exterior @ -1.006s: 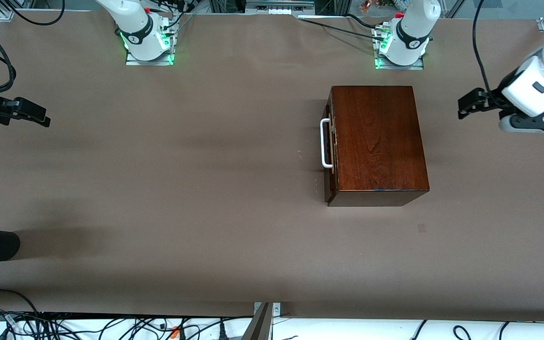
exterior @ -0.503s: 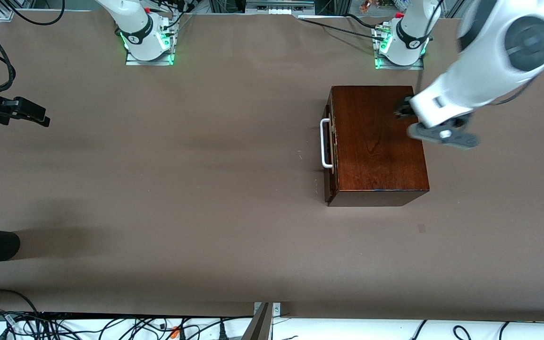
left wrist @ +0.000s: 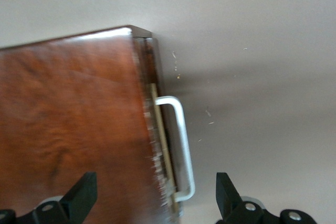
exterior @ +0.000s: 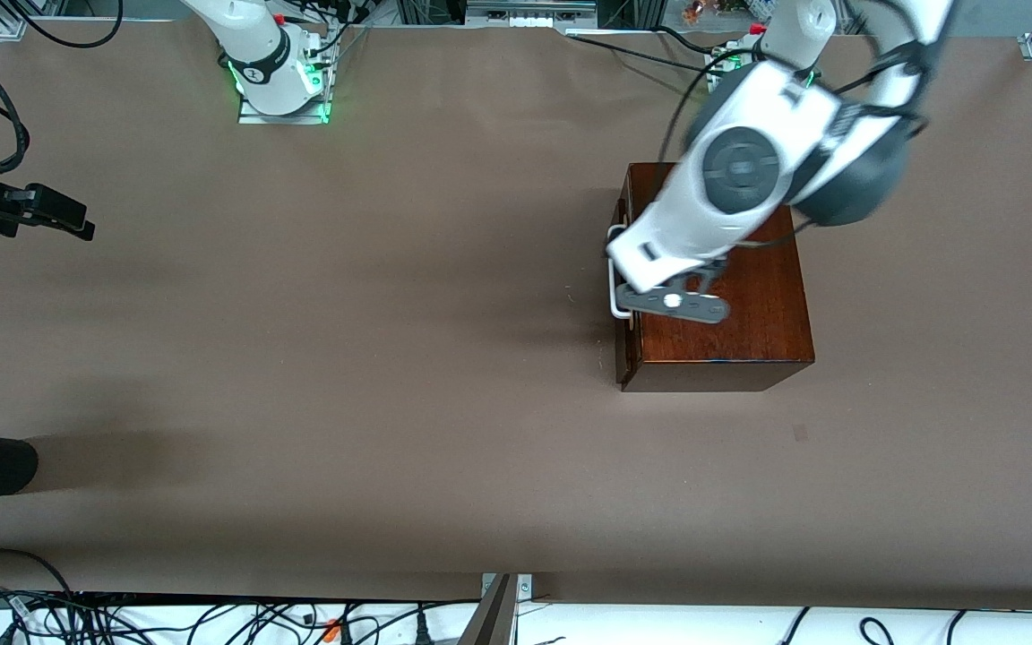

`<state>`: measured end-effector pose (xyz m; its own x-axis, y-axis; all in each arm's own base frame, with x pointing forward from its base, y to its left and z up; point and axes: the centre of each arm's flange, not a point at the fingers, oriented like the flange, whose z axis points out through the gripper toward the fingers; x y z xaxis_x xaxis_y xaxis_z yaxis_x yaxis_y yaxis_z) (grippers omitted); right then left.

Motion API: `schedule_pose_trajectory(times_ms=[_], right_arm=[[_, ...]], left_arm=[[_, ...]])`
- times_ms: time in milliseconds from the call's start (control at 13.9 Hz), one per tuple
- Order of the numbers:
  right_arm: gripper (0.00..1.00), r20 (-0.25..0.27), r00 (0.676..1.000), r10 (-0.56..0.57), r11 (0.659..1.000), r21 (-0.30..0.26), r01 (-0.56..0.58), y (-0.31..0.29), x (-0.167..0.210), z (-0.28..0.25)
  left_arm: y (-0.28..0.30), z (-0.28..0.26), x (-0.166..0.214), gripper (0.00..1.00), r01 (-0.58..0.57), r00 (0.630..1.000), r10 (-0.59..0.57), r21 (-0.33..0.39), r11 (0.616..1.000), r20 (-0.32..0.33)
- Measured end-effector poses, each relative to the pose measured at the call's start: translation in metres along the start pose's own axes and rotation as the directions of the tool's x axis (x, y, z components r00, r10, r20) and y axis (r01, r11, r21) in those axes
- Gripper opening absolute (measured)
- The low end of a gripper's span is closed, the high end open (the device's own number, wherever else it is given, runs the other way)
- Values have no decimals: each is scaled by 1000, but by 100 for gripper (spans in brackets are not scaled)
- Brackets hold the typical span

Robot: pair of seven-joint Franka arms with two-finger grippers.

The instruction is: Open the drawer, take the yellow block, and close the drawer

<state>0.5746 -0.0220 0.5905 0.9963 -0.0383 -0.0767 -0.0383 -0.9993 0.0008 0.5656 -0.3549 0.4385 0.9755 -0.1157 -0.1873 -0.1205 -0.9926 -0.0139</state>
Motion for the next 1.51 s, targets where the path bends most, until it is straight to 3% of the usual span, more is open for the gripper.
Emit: schedule_pose_trajectory(times_ms=[359,647,934,1294,1509], right_arm=[[100,0,1000,0,1000,0,0,0,0,0],[100,0,1000,0,1000,0,0,0,0,0],[100,0,1000,0,1000,0,0,0,0,0],[100,0,1000,0,1000,0,0,0,0,0],[100,0,1000,0,1000,0,0,0,0,0]], left_arm=[[67,47,-12,100,67,996,-58,141,988,-69],[100,91,-23,100,80,996,-73,197,977,-44],[99,119,-25,100,73,997,-60,279,958,-55],[101,143,-29,100,69,996,-46,346,936,-73],[105,157,-26,100,75,995,-51,334,940,-80]])
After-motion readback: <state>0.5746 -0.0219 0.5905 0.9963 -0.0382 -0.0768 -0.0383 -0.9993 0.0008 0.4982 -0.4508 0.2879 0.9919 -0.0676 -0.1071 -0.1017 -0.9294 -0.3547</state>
